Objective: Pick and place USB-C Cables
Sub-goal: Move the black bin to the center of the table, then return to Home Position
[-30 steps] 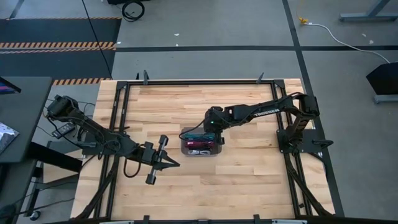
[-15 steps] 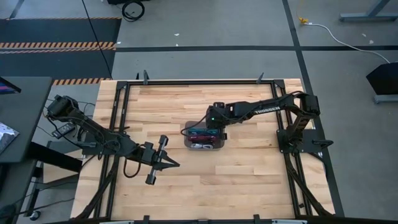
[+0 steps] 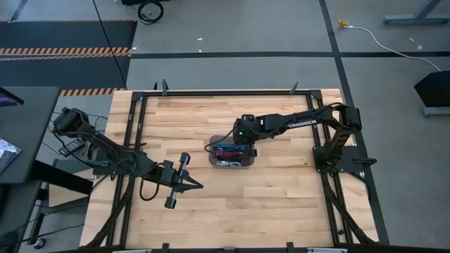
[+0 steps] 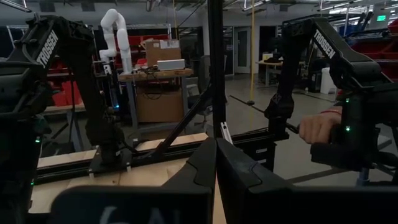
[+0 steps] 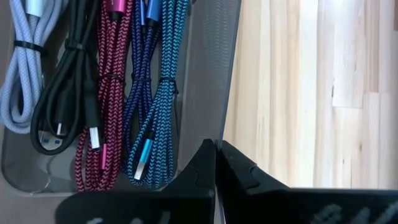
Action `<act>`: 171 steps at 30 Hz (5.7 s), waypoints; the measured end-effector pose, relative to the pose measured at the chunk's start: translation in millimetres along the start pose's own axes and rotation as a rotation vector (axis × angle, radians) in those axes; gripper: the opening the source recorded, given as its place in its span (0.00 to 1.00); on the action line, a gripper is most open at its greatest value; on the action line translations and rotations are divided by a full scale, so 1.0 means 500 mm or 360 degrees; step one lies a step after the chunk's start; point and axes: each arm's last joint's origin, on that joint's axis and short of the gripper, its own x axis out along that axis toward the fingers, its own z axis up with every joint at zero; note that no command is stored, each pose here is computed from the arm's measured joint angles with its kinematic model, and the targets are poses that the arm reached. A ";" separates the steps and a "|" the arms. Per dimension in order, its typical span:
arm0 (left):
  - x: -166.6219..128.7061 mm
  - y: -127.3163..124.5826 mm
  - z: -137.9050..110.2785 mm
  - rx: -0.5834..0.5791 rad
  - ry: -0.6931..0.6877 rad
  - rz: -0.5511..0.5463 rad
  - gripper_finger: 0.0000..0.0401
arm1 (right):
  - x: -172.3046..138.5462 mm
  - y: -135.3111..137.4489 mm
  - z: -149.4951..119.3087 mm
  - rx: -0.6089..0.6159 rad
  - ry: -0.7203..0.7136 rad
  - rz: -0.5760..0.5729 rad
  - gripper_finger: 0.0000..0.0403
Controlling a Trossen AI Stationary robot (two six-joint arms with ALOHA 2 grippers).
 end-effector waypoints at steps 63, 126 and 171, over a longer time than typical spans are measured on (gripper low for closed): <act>0.003 0.012 -0.014 0.0012 0.0111 0.0034 0.05 | -0.047 0.042 0.016 -0.0021 -0.0124 -0.0094 0.39; -0.170 0.095 -0.044 -0.0318 0.0347 0.0378 0.01 | -0.330 0.179 -0.285 0.0554 -0.0808 0.0554 0.01; -0.266 0.106 -0.108 -0.0312 0.0095 0.0464 0.01 | -0.159 0.222 -0.405 0.0519 -0.1476 0.0813 0.01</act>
